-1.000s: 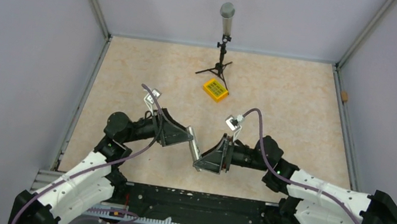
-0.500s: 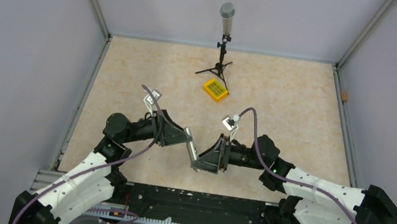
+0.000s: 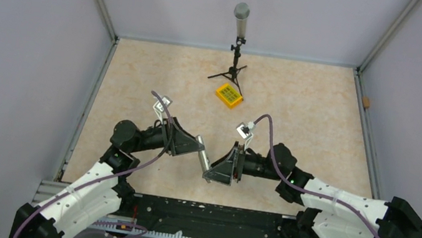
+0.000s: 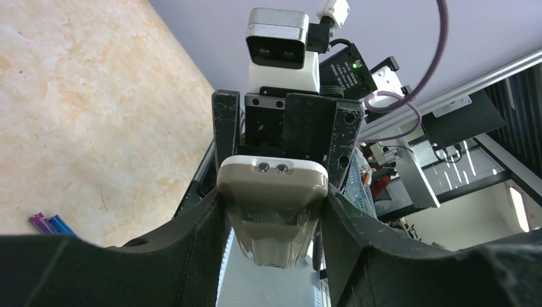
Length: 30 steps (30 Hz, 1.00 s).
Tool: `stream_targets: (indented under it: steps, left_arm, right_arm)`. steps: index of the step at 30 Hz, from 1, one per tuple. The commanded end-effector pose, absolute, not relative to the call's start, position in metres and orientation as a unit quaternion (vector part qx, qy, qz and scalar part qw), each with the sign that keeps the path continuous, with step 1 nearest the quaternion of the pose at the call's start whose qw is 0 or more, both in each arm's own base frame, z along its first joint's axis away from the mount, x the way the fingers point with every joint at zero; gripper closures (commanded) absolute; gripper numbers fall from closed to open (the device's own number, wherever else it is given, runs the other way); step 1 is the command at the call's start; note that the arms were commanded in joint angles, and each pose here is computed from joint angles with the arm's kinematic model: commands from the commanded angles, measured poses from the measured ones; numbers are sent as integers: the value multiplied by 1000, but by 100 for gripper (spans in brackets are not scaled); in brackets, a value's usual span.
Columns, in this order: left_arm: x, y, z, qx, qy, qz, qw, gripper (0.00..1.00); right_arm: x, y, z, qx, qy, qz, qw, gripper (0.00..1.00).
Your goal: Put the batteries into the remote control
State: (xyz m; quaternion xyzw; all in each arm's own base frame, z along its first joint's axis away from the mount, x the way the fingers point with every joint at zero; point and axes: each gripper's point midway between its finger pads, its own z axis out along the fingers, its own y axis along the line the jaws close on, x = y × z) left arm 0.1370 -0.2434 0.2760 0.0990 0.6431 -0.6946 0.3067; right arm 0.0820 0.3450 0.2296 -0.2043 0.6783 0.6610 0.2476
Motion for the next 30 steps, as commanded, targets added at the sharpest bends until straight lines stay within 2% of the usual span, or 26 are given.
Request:
stream_targets:
  steps: [1,4,13,30]
  left_arm:
    - [143,-240,285,100,643,-678,343,100]
    - [153,-236,278,75,666,-650,359,100]
    - [179,-224,253,0,727,-578,369,100]
    - [189,-214,230,-70,776,-529,335,100]
  right_arm:
    - [96,343,233,-191,695,637,273,25]
    - [102,339,230,-193,711,611,289,18]
    - [118,333,236,-219,758,492,367,17]
    - [139,354,212,-262,810,342,398,28]
